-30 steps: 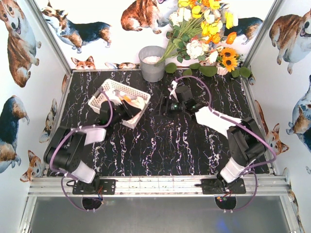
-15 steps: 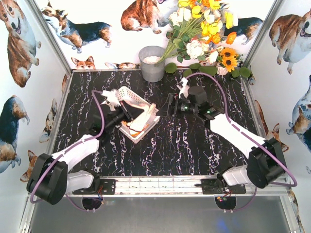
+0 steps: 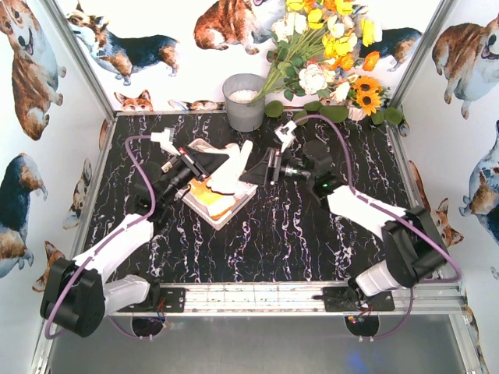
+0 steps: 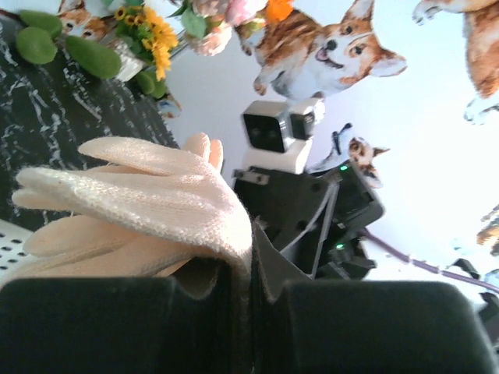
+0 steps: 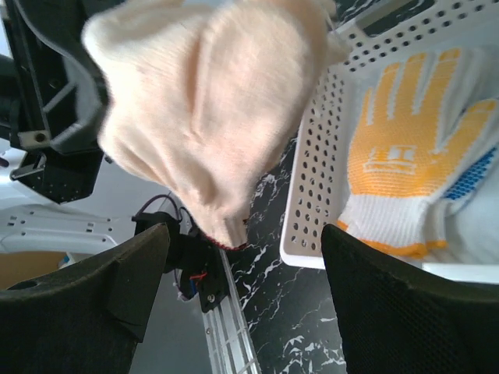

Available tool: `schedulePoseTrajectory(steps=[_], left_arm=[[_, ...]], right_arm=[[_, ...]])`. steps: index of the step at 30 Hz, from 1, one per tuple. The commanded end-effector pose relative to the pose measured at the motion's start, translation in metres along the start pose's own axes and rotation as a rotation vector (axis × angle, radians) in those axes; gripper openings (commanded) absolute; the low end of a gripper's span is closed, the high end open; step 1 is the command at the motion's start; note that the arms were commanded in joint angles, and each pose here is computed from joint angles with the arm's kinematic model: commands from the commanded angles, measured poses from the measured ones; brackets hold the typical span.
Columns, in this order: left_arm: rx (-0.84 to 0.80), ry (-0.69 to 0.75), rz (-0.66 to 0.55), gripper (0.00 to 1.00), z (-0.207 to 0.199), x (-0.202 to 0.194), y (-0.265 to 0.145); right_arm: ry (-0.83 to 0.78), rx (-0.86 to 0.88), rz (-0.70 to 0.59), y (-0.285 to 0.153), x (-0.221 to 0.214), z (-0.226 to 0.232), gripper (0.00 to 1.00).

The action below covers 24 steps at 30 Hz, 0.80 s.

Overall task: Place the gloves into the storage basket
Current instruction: Move the bin to the center of the board, then place the glove in the bin.

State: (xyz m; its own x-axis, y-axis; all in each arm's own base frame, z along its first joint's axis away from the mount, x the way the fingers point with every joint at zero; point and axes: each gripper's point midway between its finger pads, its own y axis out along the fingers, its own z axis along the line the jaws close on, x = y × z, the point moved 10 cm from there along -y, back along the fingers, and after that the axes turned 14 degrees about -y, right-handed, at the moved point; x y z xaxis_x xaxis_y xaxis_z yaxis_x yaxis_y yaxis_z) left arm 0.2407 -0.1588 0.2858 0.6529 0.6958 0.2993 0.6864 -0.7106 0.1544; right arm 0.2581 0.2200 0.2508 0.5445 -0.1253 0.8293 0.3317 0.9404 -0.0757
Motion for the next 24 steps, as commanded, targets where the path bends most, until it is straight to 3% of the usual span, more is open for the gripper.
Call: schedulePoseTrajectory(steps=[1,12,20,22,24], left_arm=[[-0.139,-0.012,-0.043,0.0,-0.039,0.009,-0.002],[-0.239,-0.061,-0.04,0.0,-0.058,0.01,-0.004],[-0.281,-0.109,-0.034,0.0,-0.056,0.01,-0.001],[-0.286,-0.115,-0.033,0.0,-0.055,0.01,-0.001],[-0.278,-0.106,-0.036,0.0,-0.055,0.01,-0.001]], right_arm=[[-0.099,0.155,-0.076,0.019,0.009,0.018,0.82],[-0.122,0.315,-0.12,0.044,0.015,0.037,0.81],[-0.116,0.363,-0.151,0.052,0.019,0.041,0.74],[-0.119,0.381,-0.158,0.054,0.021,0.042,0.7],[-0.124,0.392,-0.157,0.056,0.023,0.044,0.57]])
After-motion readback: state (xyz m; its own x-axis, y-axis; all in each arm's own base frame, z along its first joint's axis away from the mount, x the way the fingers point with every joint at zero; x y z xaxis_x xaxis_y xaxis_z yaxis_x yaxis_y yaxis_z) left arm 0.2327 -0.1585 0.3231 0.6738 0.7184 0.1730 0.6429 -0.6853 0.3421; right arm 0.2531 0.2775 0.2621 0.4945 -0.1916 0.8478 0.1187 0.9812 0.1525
